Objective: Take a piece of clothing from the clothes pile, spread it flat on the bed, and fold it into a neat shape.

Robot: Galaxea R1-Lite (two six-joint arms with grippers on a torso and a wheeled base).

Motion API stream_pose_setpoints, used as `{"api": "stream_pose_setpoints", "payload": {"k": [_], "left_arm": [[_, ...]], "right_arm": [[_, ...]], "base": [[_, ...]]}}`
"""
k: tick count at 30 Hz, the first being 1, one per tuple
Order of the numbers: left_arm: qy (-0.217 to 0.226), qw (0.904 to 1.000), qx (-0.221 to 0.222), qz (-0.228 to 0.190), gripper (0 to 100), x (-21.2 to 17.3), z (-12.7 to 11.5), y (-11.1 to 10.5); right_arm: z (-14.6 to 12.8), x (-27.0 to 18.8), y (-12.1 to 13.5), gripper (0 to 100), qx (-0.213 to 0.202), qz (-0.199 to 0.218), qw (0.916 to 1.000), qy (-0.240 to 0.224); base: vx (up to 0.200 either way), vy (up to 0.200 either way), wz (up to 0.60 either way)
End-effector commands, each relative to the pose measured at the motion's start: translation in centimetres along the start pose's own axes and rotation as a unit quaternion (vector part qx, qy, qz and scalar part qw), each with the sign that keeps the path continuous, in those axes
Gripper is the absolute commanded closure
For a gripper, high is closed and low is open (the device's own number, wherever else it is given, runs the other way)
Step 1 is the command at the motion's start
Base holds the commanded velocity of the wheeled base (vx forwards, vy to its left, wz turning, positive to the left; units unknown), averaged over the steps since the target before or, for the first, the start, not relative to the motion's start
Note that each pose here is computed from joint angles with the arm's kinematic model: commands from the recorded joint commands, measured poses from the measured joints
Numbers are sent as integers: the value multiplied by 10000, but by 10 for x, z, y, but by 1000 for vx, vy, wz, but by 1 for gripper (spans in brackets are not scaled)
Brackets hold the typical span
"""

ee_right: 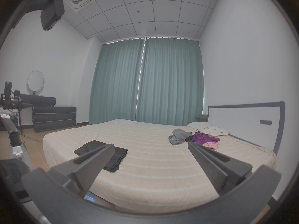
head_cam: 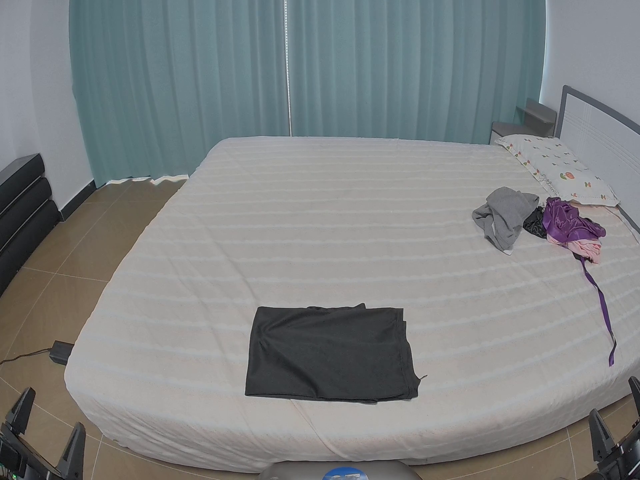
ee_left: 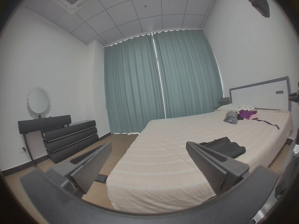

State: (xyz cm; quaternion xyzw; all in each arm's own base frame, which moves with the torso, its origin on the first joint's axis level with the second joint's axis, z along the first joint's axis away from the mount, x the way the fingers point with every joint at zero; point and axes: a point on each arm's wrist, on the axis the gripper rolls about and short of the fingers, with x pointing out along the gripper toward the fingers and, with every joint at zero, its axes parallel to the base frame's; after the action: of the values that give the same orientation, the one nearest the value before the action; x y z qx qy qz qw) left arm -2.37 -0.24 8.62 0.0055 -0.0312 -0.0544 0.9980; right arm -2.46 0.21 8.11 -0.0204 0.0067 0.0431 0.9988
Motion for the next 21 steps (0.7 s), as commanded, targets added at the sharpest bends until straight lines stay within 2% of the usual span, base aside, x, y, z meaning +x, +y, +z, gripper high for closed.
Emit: {"api": "stream_pose_setpoints", "payload": {"k": [1,2,4,6,7,9,10,12,13,14,15,21], "left_arm": [[6,9995,-185,-252,0,0,-3,-1],[25,9983,-477,-336,0,0,-3,-2],[15,9983,-537,-244,0,0,-4,-1],[38,9994,-326,148,0,0,-4,1],[38,9994,-326,148,0,0,-4,1],[95,9989,71,452,0,0,-5,2],[97,9987,102,490,0,0,-5,2],[113,9973,287,672,0,0,-5,3],[114,9971,295,687,0,0,-5,3],[121,9972,279,687,0,0,-5,3],[134,9972,241,695,0,-1,-5,3],[303,9969,-79,721,0,0,-11,3]], "right_arm": [[1,-2,0,0,104,83,9999,-40],[1,-1,1,0,210,298,9993,-50],[1,-1,2,0,163,413,9990,-55],[1,-1,2,0,7,434,9990,-85],[1,-1,2,0,7,434,9990,-85],[1,-1,2,0,37,426,9990,-83],[1,-1,2,0,83,411,9991,-81],[1,-1,1,0,251,274,9993,-87],[1,-1,0,0,230,-48,9997,-90],[0,-1,-1,0,187,-201,9996,-71],[-5,1,-2,0,16,-475,9989,28],[-6,2,-2,0,122,-507,9986,-15]], "base": [[0,0,0],[0,0,0],[0,0,0],[0,0,0],[0,0,0],[0,0,0],[0,0,0],[0,0,0],[0,0,0],[0,0,0],[0,0,0],[0,0,0]]}}
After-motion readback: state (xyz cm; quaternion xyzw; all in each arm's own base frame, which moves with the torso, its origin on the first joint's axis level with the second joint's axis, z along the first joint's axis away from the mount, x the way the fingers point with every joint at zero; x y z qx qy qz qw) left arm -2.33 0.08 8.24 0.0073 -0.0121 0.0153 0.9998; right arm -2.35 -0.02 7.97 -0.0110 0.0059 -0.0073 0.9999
